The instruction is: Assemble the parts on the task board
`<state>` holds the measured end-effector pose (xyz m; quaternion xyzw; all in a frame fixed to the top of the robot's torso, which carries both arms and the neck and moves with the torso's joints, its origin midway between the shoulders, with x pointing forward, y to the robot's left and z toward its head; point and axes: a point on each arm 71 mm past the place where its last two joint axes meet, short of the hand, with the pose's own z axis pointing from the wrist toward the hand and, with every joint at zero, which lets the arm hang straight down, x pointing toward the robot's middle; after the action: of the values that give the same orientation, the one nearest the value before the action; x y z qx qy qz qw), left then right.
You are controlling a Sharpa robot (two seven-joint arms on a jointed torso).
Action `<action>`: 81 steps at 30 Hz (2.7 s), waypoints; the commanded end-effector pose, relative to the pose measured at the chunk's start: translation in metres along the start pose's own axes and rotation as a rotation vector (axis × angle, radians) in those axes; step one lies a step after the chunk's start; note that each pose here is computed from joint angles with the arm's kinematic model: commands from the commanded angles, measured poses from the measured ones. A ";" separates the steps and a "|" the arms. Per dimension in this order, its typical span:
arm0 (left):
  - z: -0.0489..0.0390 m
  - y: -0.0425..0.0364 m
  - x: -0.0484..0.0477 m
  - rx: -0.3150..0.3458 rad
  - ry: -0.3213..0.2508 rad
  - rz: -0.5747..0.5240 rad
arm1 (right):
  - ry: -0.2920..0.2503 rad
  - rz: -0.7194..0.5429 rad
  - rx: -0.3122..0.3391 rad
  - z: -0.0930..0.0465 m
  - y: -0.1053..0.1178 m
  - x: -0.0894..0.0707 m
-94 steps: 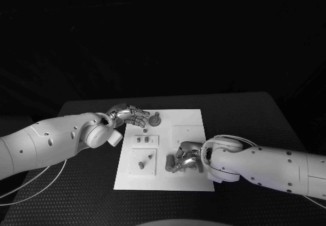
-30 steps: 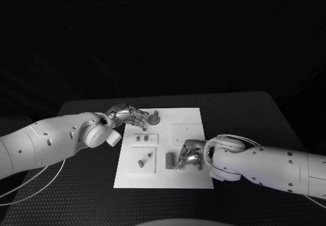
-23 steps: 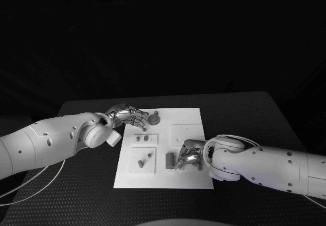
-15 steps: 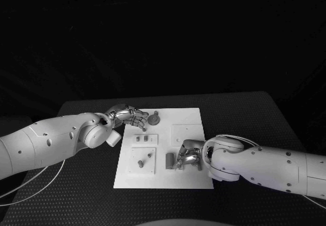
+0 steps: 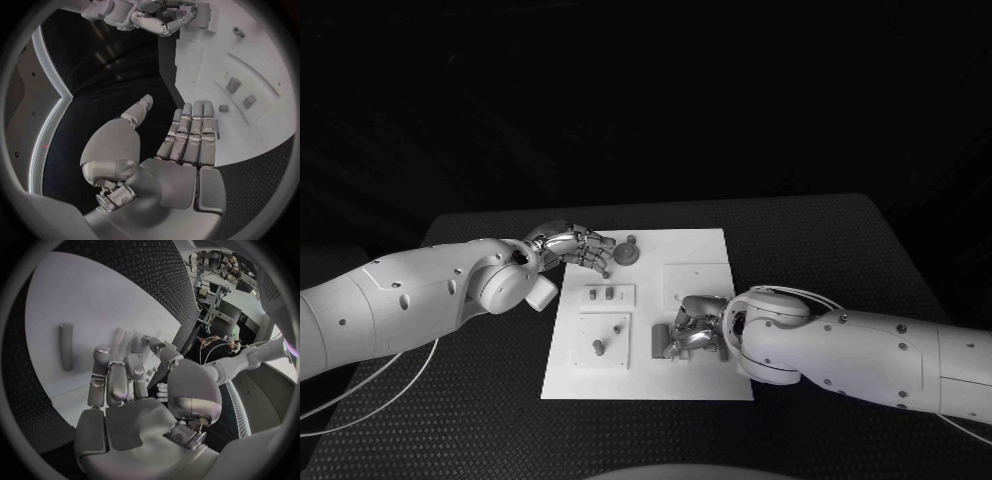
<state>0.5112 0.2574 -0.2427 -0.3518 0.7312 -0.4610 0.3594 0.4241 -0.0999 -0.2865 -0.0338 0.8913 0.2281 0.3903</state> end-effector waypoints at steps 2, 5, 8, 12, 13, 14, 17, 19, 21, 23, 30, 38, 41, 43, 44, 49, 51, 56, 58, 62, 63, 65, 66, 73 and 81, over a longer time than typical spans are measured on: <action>0.0004 -0.0016 0.0020 0.009 0.017 0.002 | -0.029 -0.043 0.003 0.001 0.000 -0.001; 0.0004 -0.0016 0.0020 0.009 0.017 0.002 | -0.035 -0.041 0.005 0.001 -0.001 -0.002; 0.0005 -0.0016 0.0020 0.009 0.018 0.002 | -0.038 -0.041 0.008 0.002 -0.001 -0.002; 0.0004 -0.0016 0.0018 0.009 0.017 0.002 | -0.014 -0.044 -0.001 0.002 0.000 0.000; 0.0003 -0.0015 0.0017 0.009 0.017 0.002 | -0.002 -0.040 -0.002 0.002 0.000 0.001; 0.0003 -0.0015 0.0016 0.009 0.017 0.002 | 0.006 -0.032 -0.004 0.002 0.000 0.001; 0.0003 -0.0014 0.0015 0.009 0.017 0.002 | 0.017 -0.017 -0.006 0.002 -0.001 0.002; 0.0003 -0.0014 0.0015 0.009 0.016 0.002 | 0.022 -0.003 -0.009 0.002 -0.002 0.002; 0.0003 -0.0014 0.0014 0.008 0.016 0.002 | 0.033 0.029 -0.013 0.001 -0.002 0.003; 0.0003 -0.0012 0.0008 0.007 0.014 0.002 | 0.040 0.063 -0.015 -0.002 -0.002 0.004; -0.0006 -0.0006 -0.0007 0.006 0.011 0.005 | 0.012 0.130 -0.016 -0.010 -0.011 -0.002; -0.0009 -0.0006 -0.0013 0.008 0.007 0.005 | -0.036 0.153 0.001 -0.023 -0.025 -0.021; -0.0010 -0.0005 -0.0014 0.008 0.007 0.005 | -0.036 0.140 0.029 -0.028 -0.037 -0.034; -0.0008 -0.0007 -0.0007 0.008 0.009 0.005 | -0.043 0.143 0.049 -0.030 -0.043 -0.042; -0.0007 -0.0009 -0.0003 0.008 0.010 0.005 | -0.050 0.143 0.063 -0.032 -0.047 -0.045; -0.0009 -0.0008 0.0003 0.007 0.012 0.005 | -0.031 0.139 0.113 -0.037 -0.065 -0.050; -0.0010 -0.0007 0.0003 0.006 0.011 0.005 | -0.029 0.141 0.124 -0.037 -0.069 -0.051; -0.0013 -0.0006 0.0006 0.006 0.013 0.004 | -0.023 0.103 0.161 -0.043 -0.081 -0.048; -0.0014 -0.0006 0.0008 0.006 0.014 0.004 | -0.021 0.070 0.168 -0.045 -0.084 -0.043; -0.0015 -0.0006 0.0006 0.007 0.013 0.005 | -0.006 0.059 0.182 -0.045 -0.085 -0.033; -0.0014 -0.0008 0.0010 0.008 0.015 0.005 | -0.005 0.053 0.185 -0.045 -0.085 -0.031; -0.0013 -0.0010 0.0017 0.008 0.017 0.006 | -0.001 0.049 0.191 -0.044 -0.086 -0.026; -0.0013 -0.0010 0.0018 0.008 0.018 0.006 | 0.003 0.048 0.194 -0.043 -0.086 -0.023; -0.0016 -0.0012 0.0021 0.011 0.020 0.007 | 0.002 0.014 0.200 -0.038 -0.085 -0.014; -0.0019 -0.0011 0.0018 0.011 0.019 0.008 | -0.012 -0.060 0.197 -0.033 -0.082 -0.008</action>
<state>0.5094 0.2586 -0.2427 -0.3493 0.7332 -0.4598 0.3591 0.4277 -0.1885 -0.2908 0.0071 0.9088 0.1447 0.3912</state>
